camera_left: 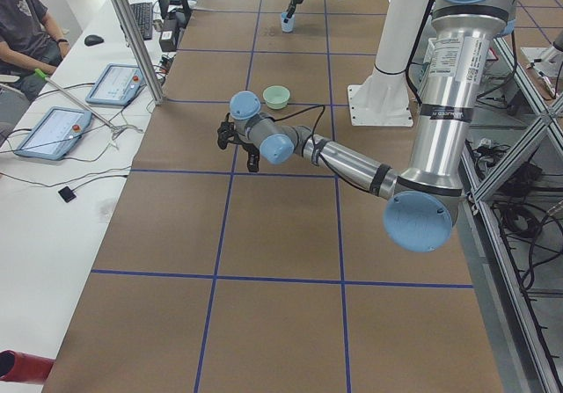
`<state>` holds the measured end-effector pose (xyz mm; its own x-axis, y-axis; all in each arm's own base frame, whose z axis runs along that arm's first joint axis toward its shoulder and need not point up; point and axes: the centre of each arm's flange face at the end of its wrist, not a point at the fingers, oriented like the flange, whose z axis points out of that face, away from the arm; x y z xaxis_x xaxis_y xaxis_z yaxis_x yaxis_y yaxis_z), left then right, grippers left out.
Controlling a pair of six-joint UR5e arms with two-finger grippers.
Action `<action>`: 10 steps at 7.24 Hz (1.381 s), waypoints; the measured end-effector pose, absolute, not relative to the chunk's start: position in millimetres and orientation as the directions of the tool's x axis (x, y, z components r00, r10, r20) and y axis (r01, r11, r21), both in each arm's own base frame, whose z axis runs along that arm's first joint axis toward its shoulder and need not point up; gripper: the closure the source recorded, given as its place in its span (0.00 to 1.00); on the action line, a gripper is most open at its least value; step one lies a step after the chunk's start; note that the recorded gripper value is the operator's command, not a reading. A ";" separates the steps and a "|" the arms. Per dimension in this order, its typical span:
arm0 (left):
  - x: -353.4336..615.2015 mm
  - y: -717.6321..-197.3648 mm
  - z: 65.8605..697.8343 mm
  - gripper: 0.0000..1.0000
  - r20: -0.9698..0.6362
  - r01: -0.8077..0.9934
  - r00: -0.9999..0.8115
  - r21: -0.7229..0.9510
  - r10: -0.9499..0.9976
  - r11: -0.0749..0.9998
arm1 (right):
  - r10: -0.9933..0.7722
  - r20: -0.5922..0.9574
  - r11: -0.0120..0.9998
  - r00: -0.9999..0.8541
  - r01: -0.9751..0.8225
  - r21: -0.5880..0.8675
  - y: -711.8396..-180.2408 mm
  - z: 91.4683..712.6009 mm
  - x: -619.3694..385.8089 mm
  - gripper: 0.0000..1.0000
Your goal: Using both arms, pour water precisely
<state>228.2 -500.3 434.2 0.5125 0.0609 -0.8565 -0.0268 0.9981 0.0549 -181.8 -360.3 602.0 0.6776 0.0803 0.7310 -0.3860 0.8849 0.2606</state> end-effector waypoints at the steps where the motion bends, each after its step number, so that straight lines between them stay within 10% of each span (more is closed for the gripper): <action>1: 228.6 -499.8 431.7 0.16 -0.858 -0.021 0.511 0.048 0.052 0.999 | 0.084 0.746 0.888 0.660 -0.390 0.245 -367.8 598.3 -162.9 0.00; 10: 533.7 -471.5 237.3 0.16 -0.863 0.091 0.491 -0.081 -0.115 0.993 | -0.041 0.721 0.933 0.692 -0.233 0.276 -432.1 587.3 -21.7 0.00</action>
<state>533.7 -471.5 237.3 0.4912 -0.1153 -0.8634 0.0914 0.9925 -0.0806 -21.7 -432.1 587.3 0.6915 -0.0408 0.7212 -0.2327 0.9326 0.2759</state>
